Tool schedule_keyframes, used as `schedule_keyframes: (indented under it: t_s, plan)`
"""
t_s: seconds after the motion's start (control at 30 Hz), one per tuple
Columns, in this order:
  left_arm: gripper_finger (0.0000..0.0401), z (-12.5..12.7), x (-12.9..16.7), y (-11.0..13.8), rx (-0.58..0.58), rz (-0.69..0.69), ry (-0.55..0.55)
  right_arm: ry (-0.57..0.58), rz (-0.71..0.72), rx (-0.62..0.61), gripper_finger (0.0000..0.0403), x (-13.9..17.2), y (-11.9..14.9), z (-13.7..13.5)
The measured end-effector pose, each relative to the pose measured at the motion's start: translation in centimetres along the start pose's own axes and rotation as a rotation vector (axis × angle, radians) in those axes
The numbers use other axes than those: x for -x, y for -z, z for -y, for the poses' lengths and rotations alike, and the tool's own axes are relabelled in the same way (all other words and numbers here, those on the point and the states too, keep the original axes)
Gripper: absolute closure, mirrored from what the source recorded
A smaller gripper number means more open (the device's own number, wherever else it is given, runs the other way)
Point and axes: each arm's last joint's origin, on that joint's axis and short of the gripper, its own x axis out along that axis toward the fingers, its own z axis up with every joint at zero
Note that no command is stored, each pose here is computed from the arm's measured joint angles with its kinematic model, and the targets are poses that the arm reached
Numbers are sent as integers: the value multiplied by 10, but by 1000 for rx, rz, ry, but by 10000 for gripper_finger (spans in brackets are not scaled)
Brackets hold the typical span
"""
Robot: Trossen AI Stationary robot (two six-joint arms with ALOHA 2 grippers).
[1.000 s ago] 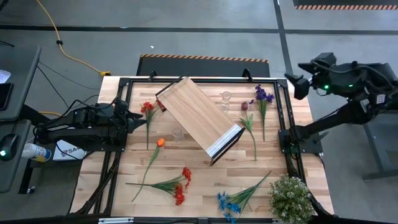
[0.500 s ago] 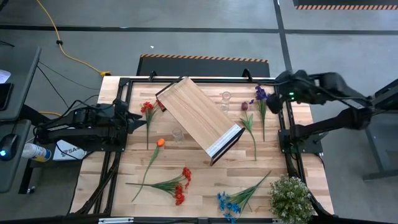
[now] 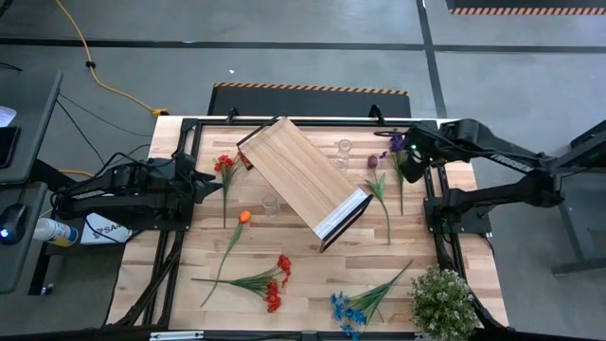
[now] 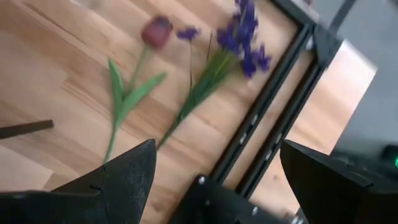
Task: Pick and place flowers into a vace then onto a shelf
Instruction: Put the violet flowers into the top transparent vase
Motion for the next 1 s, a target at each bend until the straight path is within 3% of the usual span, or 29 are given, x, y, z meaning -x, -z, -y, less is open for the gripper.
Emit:
schedule_keyframes:
  t_s: [0.33,0.67,1.0]
  plan:
    - [68,-2,0,1,-4,1,-25,-31,-199,-144,73,-49,14,-10]
    - [68,-3,0,3,-10,-17,-45,-133,-133,-266,73,-97,16,-29]
    - [68,-3,0,3,-9,-17,-45,-49,-109,-527,73,-133,31,-30]
